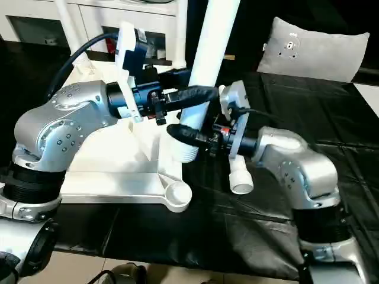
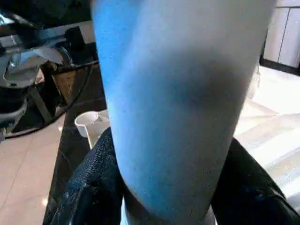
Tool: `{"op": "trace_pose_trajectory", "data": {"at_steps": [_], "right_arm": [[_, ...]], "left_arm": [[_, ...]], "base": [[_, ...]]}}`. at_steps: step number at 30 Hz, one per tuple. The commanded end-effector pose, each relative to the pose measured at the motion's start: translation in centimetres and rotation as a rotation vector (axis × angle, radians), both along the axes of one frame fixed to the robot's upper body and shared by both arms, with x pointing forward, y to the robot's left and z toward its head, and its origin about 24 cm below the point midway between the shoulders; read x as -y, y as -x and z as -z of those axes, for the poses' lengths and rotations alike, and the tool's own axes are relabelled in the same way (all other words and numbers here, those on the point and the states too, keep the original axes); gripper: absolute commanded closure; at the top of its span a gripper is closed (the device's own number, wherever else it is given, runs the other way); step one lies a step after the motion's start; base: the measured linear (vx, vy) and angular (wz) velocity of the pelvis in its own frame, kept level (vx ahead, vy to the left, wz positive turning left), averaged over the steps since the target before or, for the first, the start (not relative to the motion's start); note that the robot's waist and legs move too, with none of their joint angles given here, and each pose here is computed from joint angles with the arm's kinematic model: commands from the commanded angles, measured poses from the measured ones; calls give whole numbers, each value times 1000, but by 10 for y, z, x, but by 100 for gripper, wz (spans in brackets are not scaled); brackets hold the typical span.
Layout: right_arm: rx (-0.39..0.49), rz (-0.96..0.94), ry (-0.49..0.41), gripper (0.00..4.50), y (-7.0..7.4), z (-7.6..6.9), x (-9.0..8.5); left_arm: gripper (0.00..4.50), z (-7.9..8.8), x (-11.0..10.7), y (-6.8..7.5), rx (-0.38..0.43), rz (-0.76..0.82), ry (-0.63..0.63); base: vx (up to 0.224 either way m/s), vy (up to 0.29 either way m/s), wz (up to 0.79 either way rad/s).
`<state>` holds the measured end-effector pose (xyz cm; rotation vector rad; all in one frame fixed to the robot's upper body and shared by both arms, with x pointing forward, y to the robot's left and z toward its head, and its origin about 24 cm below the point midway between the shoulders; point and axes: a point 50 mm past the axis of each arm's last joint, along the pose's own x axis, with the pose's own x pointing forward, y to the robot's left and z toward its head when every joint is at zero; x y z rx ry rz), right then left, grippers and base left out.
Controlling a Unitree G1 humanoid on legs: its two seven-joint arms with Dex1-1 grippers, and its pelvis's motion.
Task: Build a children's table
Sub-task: Pick table leg, then move to table
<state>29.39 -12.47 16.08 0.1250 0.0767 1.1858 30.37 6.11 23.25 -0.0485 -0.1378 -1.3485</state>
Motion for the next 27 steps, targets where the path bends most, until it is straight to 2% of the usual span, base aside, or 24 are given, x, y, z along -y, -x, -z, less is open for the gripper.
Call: {"op": "trace_pose_trajectory", "data": {"at_steps": [1,5,13,14,15,17,19,22,24,27], "right_arm": [[-2,91,9,257,-4,3,5],[-28,109,-8,257,-4,6,0],[-43,93,-18,257,0,10,-6],[-38,117,-28,257,0,11,-7],[-34,126,-30,257,0,11,-6],[-35,149,-37,257,-1,10,-6],[-36,183,-31,257,-2,11,-5],[-24,270,-20,257,4,16,-4],[-17,299,-29,258,6,17,-3],[-13,475,-38,259,5,22,2]], "left_arm": [[183,-6,12,16,21,120,24],[143,-11,19,32,-44,238,165],[76,-11,25,40,-129,305,290],[53,-10,26,40,-141,276,303],[53,-10,25,39,-142,265,306],[47,-9,22,35,-139,212,316],[13,-9,17,29,-131,129,327],[10,3,-10,14,-103,-162,303],[10,8,-20,11,-95,-253,287],[10,28,-47,5,-131,-497,211]], "base": [[0,0,0],[0,0,0],[0,0,0],[0,0,0],[0,0,0],[0,0,0],[0,0,0],[0,0,0],[0,0,0],[0,0,0]]}}
